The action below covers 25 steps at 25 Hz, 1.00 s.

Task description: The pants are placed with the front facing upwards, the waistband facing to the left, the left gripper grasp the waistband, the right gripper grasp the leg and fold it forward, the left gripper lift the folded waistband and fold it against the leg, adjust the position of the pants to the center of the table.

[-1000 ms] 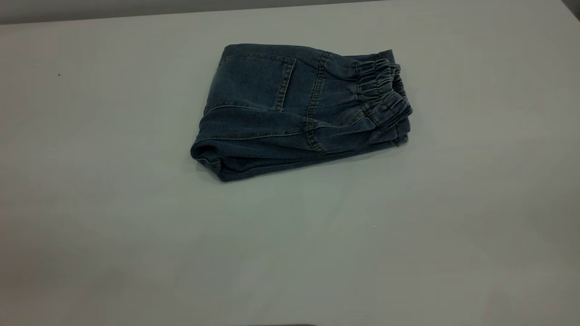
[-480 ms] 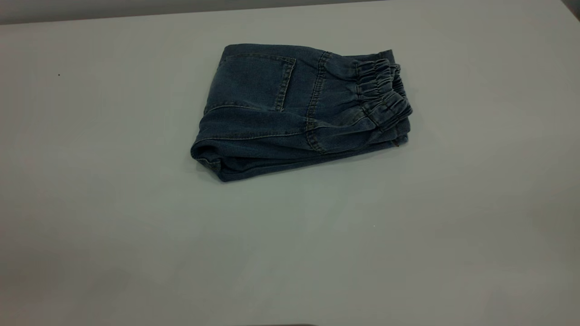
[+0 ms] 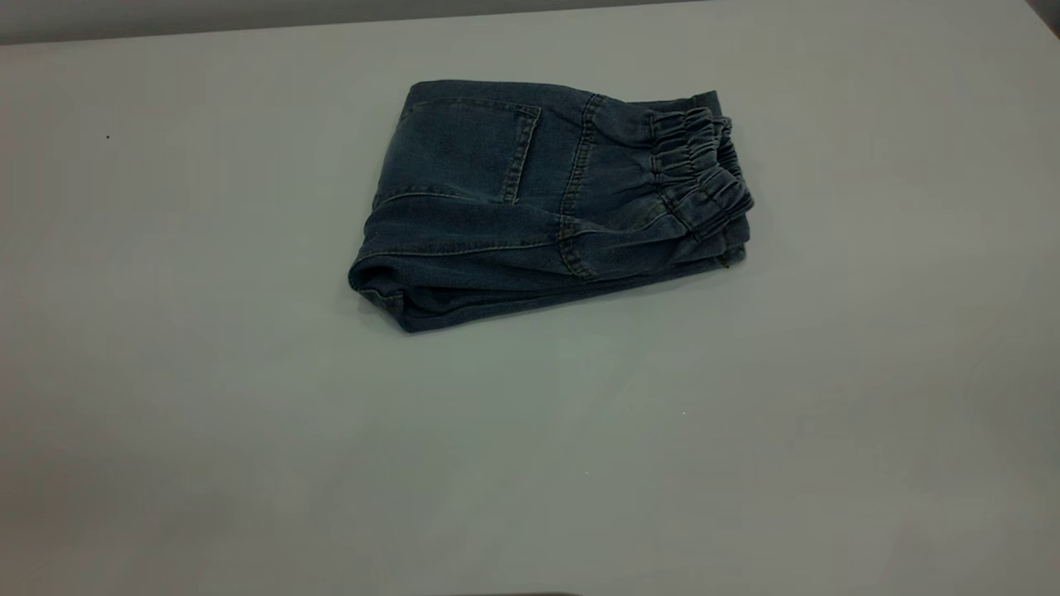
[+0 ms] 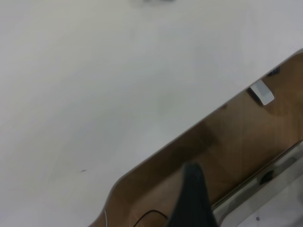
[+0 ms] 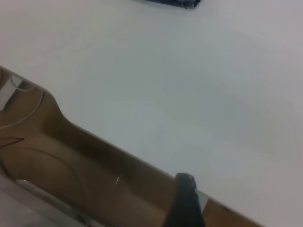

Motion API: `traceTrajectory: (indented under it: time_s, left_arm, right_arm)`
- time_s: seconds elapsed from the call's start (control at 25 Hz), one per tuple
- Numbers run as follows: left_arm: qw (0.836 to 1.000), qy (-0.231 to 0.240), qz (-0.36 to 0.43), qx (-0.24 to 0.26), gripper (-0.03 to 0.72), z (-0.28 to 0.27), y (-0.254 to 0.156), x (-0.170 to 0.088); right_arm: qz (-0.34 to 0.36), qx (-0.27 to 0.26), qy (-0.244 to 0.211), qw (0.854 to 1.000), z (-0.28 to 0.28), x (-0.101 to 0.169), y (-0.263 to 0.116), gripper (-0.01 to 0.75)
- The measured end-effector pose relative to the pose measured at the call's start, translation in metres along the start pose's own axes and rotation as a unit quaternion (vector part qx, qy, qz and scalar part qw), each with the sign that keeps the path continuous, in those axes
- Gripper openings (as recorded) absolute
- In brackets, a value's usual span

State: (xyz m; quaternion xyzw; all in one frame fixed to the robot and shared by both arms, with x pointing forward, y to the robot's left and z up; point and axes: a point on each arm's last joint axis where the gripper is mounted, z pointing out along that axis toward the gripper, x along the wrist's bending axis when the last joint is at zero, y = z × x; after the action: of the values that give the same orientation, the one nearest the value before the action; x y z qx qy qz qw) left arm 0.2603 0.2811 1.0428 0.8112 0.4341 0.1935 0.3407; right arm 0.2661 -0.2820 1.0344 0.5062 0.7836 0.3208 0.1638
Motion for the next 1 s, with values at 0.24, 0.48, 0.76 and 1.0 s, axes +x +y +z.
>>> traceTrajectory:
  time_s: [0.24, 0.48, 0.76, 1.0]
  left_arm:
    - [1.000, 0.015, -0.014, 0.000, 0.507, 0.000, 0.000, 0.001]
    - [0.991, 0.095, -0.090, -0.003, 0.507, -0.001, -0.001, 0.007]
    - [0.974, 0.174, -0.136, -0.051, 0.507, -0.013, -0.009, 0.002]
    - [0.968, 0.194, -0.123, -0.103, 0.506, -0.023, -0.020, -0.009]
  right_arm:
    - [0.035, -0.005, -0.031, 0.999, 0.000, -0.003, 0.000, 0.489]
    - [0.122, -0.053, -0.116, 0.984, -0.010, -0.008, -0.007, 0.489]
    - [0.135, -0.138, -0.148, 0.970, -0.026, -0.001, -0.023, 0.489]
    - [0.134, -0.147, -0.148, 0.969, -0.027, 0.000, -0.025, 0.489]
